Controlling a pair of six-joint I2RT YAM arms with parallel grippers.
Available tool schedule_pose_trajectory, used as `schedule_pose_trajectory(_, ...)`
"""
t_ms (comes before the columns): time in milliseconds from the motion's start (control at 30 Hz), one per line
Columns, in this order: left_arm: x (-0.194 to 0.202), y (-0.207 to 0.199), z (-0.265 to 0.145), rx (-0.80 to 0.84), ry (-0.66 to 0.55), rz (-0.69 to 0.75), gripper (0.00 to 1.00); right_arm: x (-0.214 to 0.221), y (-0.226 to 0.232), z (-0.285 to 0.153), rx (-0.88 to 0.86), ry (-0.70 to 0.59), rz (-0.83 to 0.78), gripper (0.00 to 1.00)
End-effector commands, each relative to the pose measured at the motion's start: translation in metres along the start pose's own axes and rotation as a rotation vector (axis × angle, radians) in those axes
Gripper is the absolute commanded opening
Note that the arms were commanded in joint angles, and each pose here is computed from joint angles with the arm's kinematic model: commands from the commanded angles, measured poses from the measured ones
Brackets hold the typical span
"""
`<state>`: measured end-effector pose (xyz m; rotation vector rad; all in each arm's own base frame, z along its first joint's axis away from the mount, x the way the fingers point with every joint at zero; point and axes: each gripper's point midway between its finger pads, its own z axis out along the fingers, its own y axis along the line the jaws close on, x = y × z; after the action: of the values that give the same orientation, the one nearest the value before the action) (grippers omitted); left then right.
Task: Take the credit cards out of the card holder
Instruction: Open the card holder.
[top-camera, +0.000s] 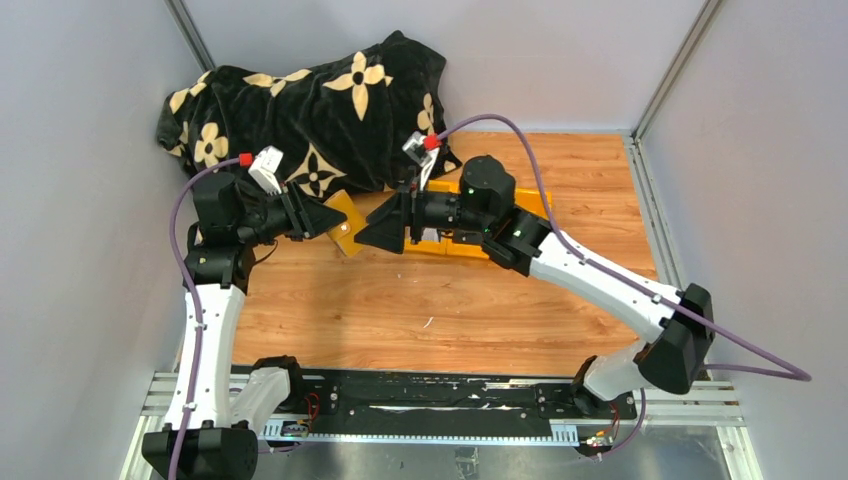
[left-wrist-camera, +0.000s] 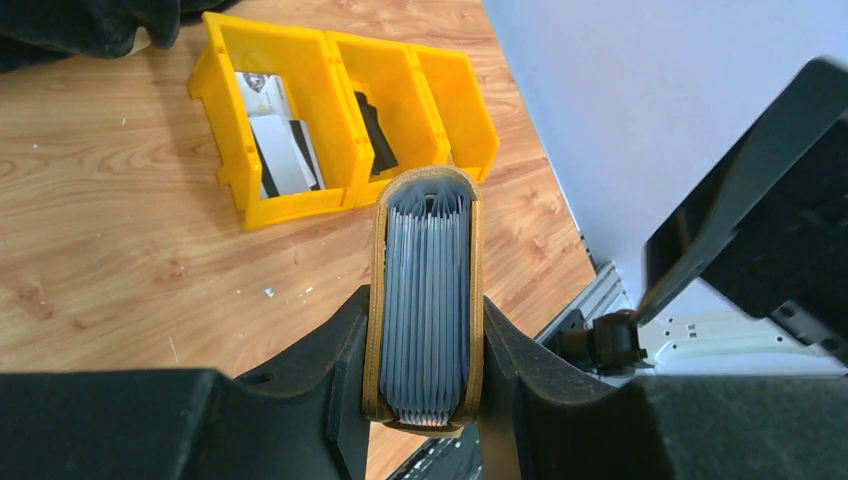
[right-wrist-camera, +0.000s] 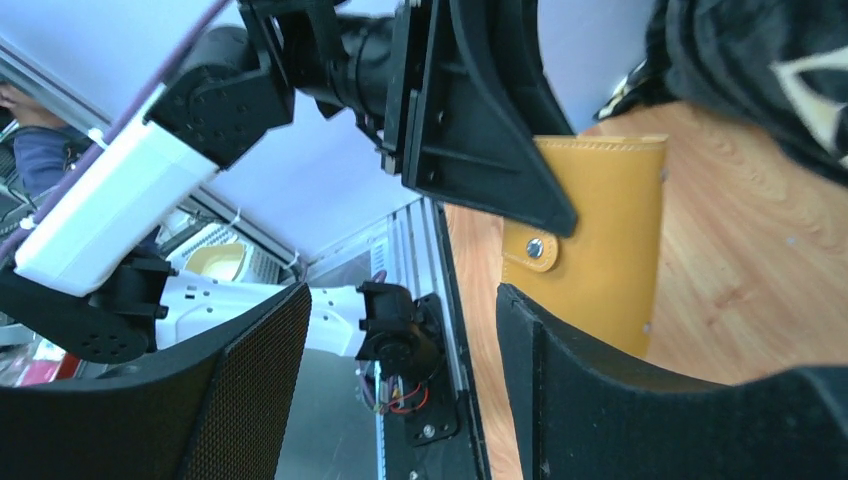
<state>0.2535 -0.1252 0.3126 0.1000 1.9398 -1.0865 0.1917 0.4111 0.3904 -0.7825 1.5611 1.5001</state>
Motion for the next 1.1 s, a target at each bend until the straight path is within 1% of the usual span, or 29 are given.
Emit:
schedule_pose_trajectory(0, -0.010, -0.008, -0.003, 0.010, -0.045, 0.013, 0.00, 0.026, -0.008, 0.020, 0.005, 0.068, 0.060, 0.71)
schedule_pose_trajectory(233, -0.012, -0.017, -0.006, 0.038, -0.048, 0.009, 0.00, 0.037, -0.011, 0.034, -0.040, 0.099, 0.125, 0.70)
schedule_pose_trajectory(500, -0.013, -0.024, -0.006, 0.065, -0.049, -0.011, 0.00, 0.042, -0.019, 0.048, -0.059, 0.100, 0.172, 0.68)
schedule_pose_trajectory(600, -0.013, -0.026, -0.007, 0.075, -0.047, -0.015, 0.00, 0.039, -0.022, 0.052, -0.065, 0.082, 0.187, 0.67)
schedule_pose_trajectory(767, -0.012, -0.027, -0.007, 0.079, -0.045, -0.019, 0.00, 0.035, -0.024, 0.061, -0.108, 0.060, 0.245, 0.58)
schedule_pose_trajectory(900, -0.013, -0.027, -0.007, 0.077, -0.046, -0.017, 0.00, 0.032, -0.023, 0.066, -0.128, 0.047, 0.271, 0.47)
schedule_pose_trajectory(1067, -0.011, -0.024, -0.006, 0.070, -0.044, -0.027, 0.00, 0.021, -0.030, 0.073, -0.106, 0.005, 0.309, 0.34)
